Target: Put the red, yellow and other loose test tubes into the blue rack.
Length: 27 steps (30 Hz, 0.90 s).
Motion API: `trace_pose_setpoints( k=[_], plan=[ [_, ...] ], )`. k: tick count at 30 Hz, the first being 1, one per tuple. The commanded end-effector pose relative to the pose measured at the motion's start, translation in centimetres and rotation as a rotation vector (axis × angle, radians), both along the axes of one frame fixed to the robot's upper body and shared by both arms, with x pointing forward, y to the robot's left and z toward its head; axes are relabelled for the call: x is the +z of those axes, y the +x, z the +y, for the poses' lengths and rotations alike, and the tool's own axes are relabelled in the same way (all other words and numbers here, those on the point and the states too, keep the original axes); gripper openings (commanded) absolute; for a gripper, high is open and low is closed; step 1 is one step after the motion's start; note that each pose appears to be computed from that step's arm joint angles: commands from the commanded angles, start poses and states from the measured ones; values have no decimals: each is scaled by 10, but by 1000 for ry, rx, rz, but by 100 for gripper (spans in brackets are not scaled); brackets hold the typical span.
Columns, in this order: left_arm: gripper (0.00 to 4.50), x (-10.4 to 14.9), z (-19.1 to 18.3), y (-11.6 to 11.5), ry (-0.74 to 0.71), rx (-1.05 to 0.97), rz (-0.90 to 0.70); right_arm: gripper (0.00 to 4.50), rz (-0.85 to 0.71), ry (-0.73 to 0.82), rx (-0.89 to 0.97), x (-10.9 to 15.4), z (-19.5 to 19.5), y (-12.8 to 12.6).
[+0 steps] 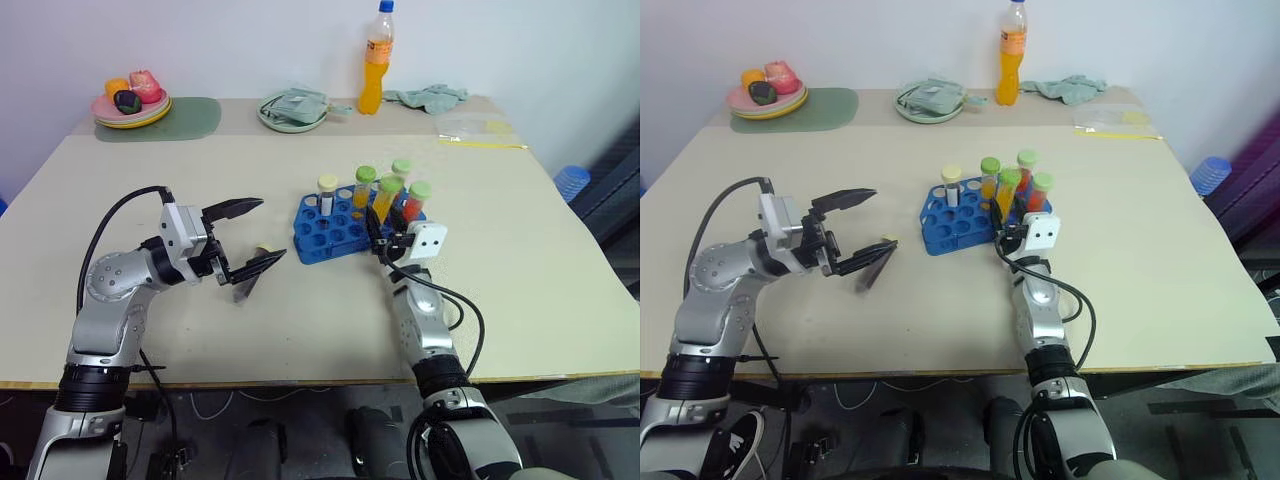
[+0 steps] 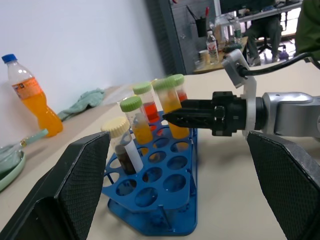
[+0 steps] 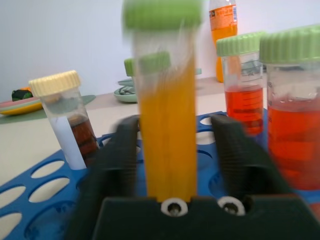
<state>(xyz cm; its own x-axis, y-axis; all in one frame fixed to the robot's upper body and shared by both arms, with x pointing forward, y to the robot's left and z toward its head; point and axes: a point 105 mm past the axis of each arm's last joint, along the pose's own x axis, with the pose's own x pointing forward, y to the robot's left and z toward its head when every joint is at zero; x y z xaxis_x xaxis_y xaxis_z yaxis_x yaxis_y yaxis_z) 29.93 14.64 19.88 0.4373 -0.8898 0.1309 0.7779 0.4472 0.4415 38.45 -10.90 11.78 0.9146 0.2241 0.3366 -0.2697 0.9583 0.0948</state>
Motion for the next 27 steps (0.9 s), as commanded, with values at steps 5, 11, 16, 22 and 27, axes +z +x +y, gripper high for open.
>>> trace_pose_setpoints(
  k=[5, 11, 16, 22, 27],
  plan=[
    [450, 11, -4, -3, -13, -12, -53, 448, -162, -196, 52, 27, -3, -18],
    [450, 7, 1, -4, -15, 3, -50, 448, -189, -303, 73, 41, -33, -50],
    [450, 2, 9, -6, -14, 20, -28, 448, -118, -323, 158, 52, -53, -77],
    [450, -3, 12, -8, 26, 58, 22, 448, -34, -405, 442, 73, -61, -101],
    [450, -2, 25, -2, 90, 166, 82, 448, 20, -497, 760, 94, -44, -124]
  ],
)
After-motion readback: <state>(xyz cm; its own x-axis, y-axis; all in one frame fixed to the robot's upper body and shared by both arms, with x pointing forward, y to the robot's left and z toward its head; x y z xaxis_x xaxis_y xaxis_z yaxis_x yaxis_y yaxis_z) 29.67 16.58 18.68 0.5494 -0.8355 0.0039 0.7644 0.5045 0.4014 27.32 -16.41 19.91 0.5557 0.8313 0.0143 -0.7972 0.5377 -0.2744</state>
